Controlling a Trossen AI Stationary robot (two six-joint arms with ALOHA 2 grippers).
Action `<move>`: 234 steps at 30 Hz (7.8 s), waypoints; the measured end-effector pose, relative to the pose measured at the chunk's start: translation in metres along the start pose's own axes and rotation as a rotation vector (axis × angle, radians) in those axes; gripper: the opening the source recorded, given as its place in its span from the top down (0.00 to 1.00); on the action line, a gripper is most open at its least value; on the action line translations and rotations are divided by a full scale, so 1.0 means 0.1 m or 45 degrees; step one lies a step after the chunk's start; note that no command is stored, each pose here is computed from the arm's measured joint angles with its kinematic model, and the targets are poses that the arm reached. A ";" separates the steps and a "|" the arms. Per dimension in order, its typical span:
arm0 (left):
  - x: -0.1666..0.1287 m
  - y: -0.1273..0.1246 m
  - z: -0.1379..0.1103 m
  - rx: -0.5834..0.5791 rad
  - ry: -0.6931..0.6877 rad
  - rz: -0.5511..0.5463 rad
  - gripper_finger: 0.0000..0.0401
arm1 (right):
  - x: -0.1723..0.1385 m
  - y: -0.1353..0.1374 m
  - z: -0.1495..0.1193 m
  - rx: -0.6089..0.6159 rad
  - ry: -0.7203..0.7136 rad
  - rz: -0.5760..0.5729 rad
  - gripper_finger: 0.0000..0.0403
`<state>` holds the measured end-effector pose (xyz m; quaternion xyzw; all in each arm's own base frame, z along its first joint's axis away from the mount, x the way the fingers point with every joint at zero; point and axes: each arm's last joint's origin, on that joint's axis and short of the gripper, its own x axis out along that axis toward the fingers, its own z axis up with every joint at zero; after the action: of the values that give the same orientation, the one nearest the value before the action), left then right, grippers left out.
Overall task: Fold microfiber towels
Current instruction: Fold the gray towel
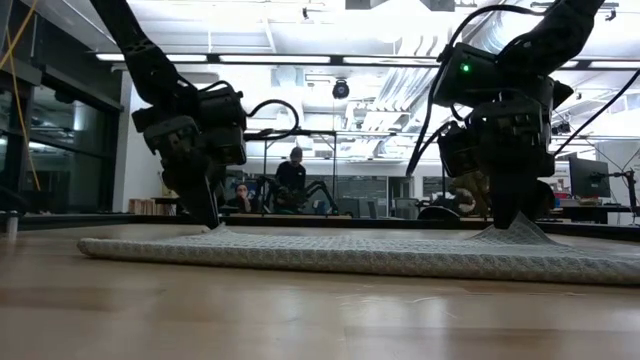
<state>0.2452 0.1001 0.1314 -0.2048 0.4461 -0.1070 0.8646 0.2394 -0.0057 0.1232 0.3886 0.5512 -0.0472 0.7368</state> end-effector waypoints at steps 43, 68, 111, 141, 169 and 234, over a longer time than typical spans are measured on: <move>0.15 0.08 -0.04 -0.192 0.024 -0.103 0.79 | 0.00 0.01 0.01 -0.009 -0.003 0.010 0.51; 0.20 -0.01 0.00 -0.148 0.002 -0.176 0.76 | 0.00 0.01 0.00 -0.010 0.000 0.013 0.51; 0.21 0.01 0.01 -0.151 0.003 -0.042 0.99 | 0.03 0.03 -0.04 0.006 0.016 -0.004 0.86; 0.21 0.00 -0.05 -0.201 0.072 -0.056 0.96 | -0.02 -0.03 0.07 -0.065 -0.086 -0.036 0.65; 0.30 -0.20 -0.06 -0.128 0.144 -0.045 1.00 | -0.04 -0.05 0.07 -0.173 -0.134 -0.120 0.99; 0.44 -2.43 -0.64 0.343 -0.228 0.389 1.00 | 0.00 0.85 -0.97 -0.693 -0.385 -0.218 0.99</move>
<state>0.2178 -0.1494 0.1750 -0.0263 0.3750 -0.0149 0.9265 0.2062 0.1137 0.1584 0.1180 0.4587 -0.0171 0.8806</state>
